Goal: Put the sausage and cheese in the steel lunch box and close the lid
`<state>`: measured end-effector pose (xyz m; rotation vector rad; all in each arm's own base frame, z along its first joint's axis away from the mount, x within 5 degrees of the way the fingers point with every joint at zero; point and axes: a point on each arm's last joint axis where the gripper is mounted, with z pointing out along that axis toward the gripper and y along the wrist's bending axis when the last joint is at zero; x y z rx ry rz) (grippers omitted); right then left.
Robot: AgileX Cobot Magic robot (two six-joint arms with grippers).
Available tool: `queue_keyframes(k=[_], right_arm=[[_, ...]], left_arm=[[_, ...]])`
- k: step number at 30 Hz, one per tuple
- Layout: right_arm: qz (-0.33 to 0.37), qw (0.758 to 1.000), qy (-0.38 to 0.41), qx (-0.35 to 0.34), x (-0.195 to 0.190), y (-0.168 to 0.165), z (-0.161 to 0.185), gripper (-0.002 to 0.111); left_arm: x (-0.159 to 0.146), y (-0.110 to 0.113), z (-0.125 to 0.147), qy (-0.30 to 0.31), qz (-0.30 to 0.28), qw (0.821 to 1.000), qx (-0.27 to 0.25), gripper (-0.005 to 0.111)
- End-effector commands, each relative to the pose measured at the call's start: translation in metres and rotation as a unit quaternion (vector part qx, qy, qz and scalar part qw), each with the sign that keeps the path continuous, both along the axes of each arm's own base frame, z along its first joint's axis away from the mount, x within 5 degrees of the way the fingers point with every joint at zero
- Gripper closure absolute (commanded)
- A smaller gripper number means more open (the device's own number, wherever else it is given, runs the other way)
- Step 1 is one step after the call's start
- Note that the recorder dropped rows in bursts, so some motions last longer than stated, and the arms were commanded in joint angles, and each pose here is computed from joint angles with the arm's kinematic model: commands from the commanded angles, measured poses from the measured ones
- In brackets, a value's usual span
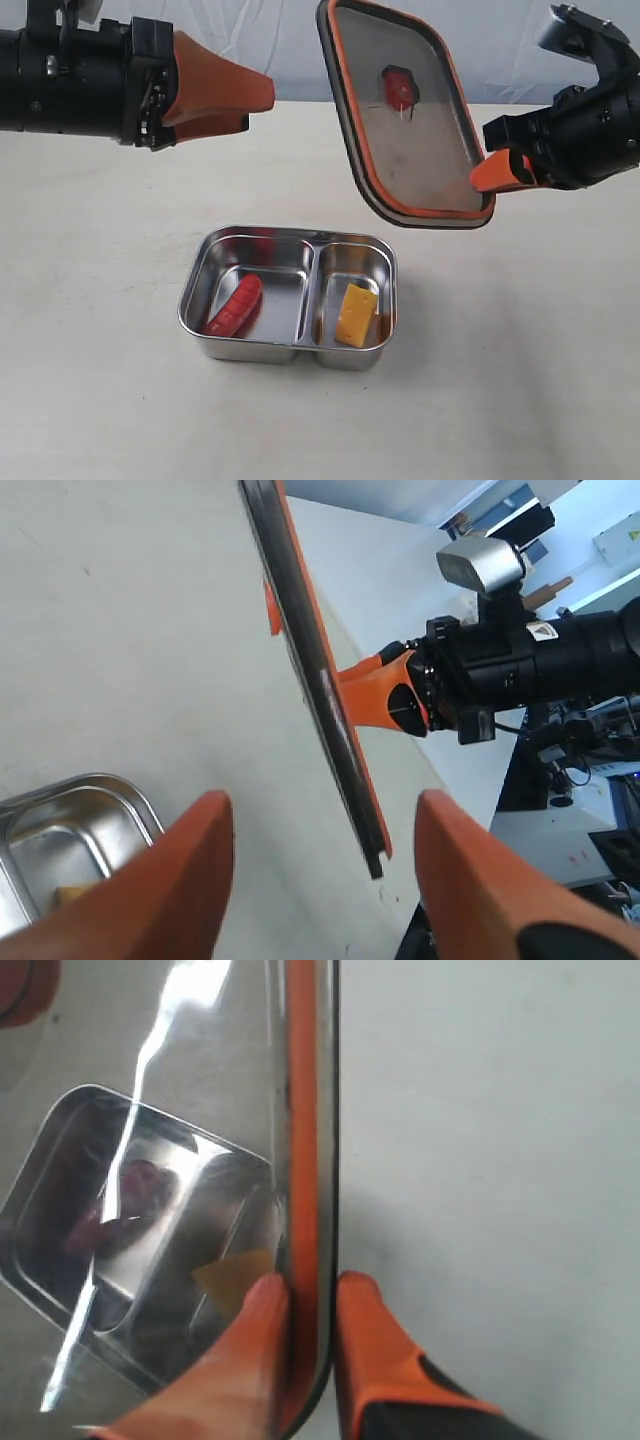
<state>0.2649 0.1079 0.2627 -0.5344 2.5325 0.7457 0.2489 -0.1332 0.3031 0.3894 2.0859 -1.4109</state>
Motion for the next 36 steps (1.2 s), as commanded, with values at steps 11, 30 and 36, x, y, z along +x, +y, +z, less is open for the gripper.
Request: queue_keyframes(k=[11, 30, 36], right_arm=[[0.073, 0.996, -0.049, 0.019, -0.024, 0.060, 0.007, 0.109], [0.088, 0.995, -0.043, 0.024, -0.030, 0.068, 0.007, 0.109], [0.095, 0.995, -0.034, 0.024, -0.032, 0.069, 0.007, 0.093]], left_arm=[[0.005, 0.001, 0.002, -0.010, 0.022, 1.000, -0.007, 0.054], [0.011, 0.006, -0.005, -0.025, 0.057, 0.997, 0.043, 0.106], [0.012, 0.009, -0.010, -0.039, 0.054, 0.994, 0.083, 0.106]])
